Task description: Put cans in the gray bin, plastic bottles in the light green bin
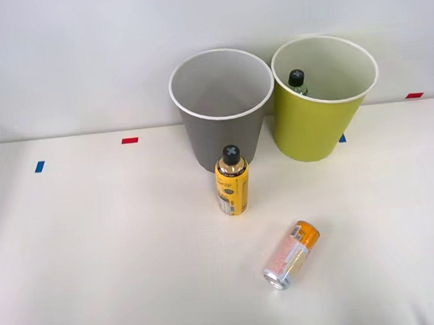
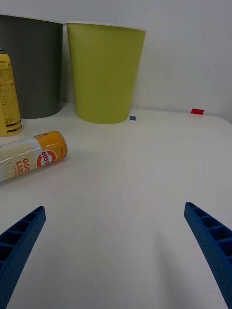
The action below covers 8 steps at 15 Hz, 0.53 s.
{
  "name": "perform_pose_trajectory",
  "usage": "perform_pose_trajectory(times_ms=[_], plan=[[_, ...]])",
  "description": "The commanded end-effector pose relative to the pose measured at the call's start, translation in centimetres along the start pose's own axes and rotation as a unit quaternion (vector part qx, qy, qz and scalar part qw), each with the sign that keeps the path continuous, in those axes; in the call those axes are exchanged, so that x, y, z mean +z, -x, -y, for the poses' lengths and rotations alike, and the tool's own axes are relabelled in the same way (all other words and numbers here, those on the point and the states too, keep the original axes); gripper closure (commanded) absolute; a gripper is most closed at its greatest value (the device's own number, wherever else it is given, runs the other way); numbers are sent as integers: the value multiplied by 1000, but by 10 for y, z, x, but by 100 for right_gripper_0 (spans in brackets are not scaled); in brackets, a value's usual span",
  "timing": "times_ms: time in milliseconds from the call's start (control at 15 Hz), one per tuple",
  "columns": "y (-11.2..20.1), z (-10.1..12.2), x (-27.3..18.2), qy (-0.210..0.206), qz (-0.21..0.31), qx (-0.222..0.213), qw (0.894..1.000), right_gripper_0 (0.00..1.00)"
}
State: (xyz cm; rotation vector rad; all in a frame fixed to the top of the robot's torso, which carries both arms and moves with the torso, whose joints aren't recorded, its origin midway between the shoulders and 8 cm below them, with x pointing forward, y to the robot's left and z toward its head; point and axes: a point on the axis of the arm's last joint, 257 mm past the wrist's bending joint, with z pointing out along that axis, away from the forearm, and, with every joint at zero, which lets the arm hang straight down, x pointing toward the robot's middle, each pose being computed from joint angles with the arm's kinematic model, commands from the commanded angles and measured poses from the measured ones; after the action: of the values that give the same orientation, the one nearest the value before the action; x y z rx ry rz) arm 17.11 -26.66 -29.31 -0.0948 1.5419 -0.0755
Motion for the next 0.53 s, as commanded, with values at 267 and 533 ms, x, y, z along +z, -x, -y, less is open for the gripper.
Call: perform_pose_trajectory(times_ms=[267,533], plan=[[0,0,0,0,0,0,1000,0],[0,0,0,0,0,0,1000,0]])
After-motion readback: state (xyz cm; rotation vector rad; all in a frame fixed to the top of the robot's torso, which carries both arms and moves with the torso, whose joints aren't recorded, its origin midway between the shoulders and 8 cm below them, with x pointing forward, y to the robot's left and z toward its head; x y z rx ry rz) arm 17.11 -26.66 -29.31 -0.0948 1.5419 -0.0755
